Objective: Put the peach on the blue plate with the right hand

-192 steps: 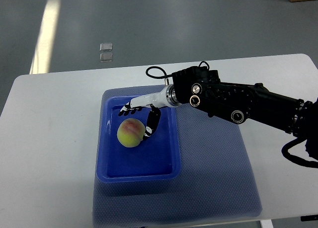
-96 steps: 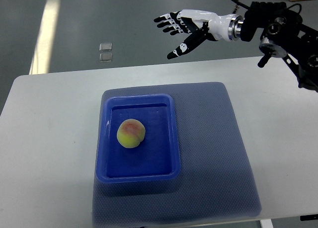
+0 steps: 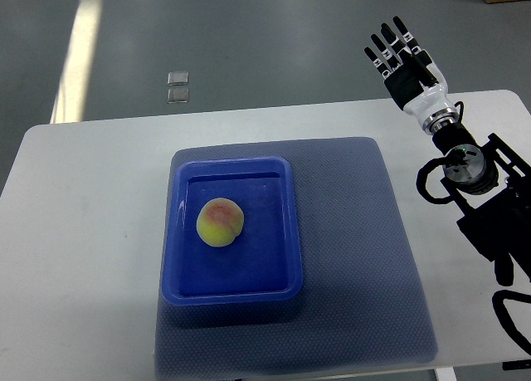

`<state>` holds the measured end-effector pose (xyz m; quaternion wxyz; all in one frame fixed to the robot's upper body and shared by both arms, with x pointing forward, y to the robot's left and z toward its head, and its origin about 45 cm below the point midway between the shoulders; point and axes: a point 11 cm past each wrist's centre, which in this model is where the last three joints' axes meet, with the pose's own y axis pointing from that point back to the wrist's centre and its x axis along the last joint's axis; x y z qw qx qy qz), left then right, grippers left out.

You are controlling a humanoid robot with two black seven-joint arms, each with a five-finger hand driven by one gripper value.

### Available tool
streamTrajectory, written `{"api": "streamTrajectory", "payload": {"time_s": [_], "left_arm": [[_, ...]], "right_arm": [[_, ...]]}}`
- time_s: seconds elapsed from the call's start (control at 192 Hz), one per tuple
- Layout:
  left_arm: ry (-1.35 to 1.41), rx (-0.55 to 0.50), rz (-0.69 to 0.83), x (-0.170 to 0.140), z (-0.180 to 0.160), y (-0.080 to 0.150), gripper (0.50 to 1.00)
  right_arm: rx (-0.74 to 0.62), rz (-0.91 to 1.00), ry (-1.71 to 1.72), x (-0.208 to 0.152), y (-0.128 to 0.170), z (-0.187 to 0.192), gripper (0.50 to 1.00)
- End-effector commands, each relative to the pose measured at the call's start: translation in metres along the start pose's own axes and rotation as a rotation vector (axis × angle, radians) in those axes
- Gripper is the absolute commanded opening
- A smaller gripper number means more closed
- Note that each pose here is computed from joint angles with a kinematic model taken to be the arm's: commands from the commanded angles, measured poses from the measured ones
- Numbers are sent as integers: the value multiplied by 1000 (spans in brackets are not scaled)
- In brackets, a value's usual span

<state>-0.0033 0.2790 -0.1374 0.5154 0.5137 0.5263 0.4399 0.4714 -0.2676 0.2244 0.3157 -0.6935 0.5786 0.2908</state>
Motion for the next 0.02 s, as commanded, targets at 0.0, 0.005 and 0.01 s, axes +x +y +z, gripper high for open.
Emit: {"api": "streamTrajectory", "payload": {"time_s": [0.0,0.005,0.01], "left_arm": [[2,0,0,0,0,0,1000],[1,-2,0,0,1,0,1000],[1,-2,0,0,1,0,1000]], "right_arm": [[8,12,-58,-1,1,14,930],[7,14,-59,0,1,14,930],[7,14,-59,0,1,14,930]]}}
